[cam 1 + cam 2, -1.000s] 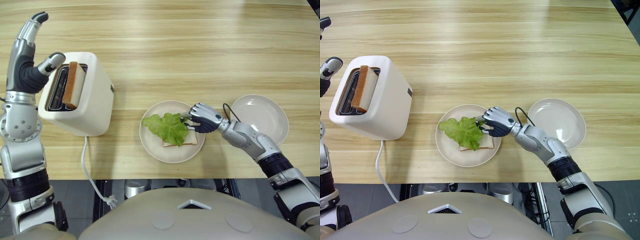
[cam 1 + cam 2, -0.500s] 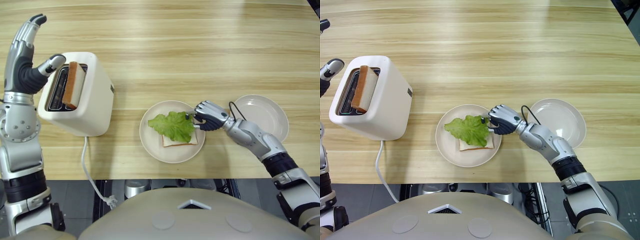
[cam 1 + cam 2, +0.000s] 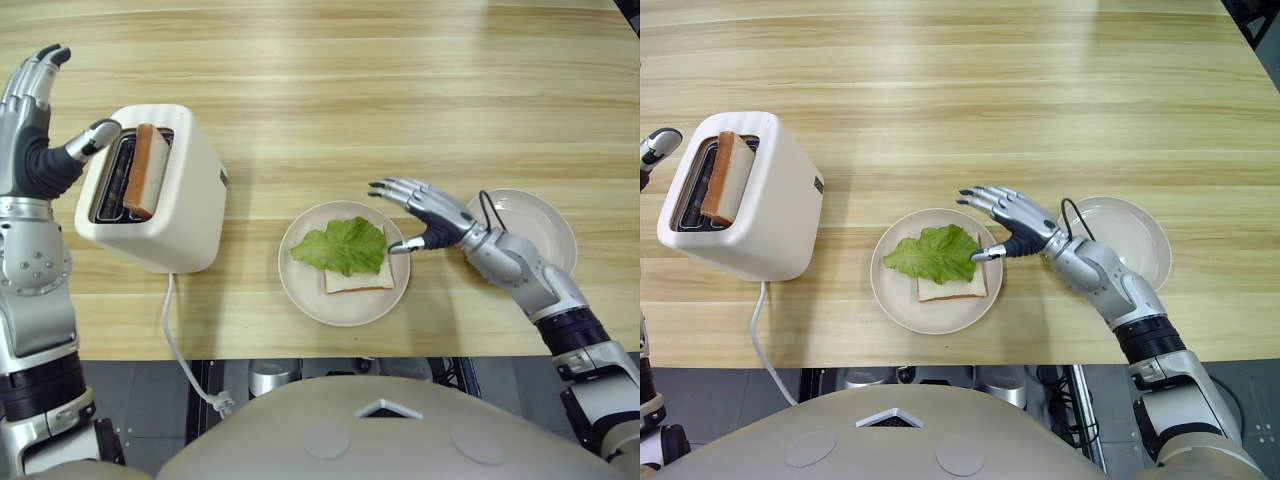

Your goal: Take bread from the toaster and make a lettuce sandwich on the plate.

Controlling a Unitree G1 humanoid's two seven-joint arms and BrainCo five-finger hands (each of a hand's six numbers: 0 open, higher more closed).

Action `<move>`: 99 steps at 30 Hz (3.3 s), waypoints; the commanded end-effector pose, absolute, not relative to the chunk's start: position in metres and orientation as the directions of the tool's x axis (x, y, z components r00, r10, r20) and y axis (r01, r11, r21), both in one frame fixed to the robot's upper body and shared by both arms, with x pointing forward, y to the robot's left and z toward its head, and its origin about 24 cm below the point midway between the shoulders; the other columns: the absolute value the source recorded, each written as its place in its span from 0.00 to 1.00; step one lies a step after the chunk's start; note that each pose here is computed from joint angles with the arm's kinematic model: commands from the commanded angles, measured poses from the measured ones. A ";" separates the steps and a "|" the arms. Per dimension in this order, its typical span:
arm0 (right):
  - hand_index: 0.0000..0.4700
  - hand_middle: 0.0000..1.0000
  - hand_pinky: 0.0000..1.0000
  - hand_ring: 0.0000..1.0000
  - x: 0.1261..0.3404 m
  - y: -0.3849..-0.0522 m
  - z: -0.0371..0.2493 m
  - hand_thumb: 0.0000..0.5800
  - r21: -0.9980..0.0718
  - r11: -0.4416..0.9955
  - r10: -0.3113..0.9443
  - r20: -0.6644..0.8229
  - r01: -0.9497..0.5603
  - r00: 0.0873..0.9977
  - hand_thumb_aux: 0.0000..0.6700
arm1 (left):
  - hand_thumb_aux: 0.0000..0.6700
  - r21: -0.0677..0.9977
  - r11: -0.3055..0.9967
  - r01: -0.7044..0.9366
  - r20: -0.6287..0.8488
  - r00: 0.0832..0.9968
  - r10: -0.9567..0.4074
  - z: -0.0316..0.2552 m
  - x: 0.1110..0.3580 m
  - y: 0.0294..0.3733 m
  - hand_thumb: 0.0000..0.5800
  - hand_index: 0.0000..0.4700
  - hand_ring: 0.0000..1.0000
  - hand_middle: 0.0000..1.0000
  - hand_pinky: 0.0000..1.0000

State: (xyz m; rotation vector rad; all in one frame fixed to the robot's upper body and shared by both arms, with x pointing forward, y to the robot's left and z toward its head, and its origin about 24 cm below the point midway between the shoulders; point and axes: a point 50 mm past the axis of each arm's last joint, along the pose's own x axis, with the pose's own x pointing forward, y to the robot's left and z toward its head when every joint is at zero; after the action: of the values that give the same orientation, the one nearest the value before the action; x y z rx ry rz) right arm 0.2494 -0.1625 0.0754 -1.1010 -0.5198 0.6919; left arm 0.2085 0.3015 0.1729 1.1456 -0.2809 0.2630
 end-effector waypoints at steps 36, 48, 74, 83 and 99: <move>0.00 0.00 0.00 0.00 0.261 -0.153 0.094 0.00 -0.885 0.443 0.679 0.228 -0.142 0.698 0.00 | 1.00 0.928 0.222 -0.300 0.299 0.953 0.036 0.187 0.220 0.275 1.00 0.98 0.07 0.07 0.07; 0.00 0.00 0.00 0.00 0.257 -0.170 0.142 0.00 -0.741 0.669 0.591 0.573 0.050 0.567 0.00 | 1.00 0.794 0.595 -0.122 0.442 0.789 -0.427 0.244 0.233 0.197 1.00 0.98 1.00 1.00 1.00; 0.00 0.00 0.00 0.00 0.205 -0.150 0.080 0.00 -0.886 0.171 0.957 0.045 -0.431 0.288 0.00 | 1.00 0.217 0.355 0.909 -0.245 0.403 -0.882 0.060 0.296 0.089 1.00 0.98 1.00 1.00 1.00; 0.00 0.00 0.00 0.00 0.201 -0.154 0.064 0.00 -0.862 0.065 0.959 -0.084 -0.502 0.270 0.00 | 1.00 0.084 0.343 0.936 -0.247 0.352 -0.903 0.050 0.298 0.089 1.00 0.98 1.00 1.00 1.00; 0.00 0.00 0.00 0.00 0.193 -0.167 0.031 0.00 -0.703 -0.151 0.868 -0.431 -0.695 0.247 0.00 | 1.00 0.159 0.285 0.945 -0.379 0.324 -0.867 0.019 0.294 0.078 1.00 0.98 1.00 1.00 1.00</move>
State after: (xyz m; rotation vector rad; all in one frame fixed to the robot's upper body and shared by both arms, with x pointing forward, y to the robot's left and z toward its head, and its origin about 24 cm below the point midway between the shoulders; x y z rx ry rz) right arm 0.1990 -0.1570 0.0523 -1.0027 -0.4175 1.2988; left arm 0.2949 0.0830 0.0236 0.3599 0.2330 -1.2112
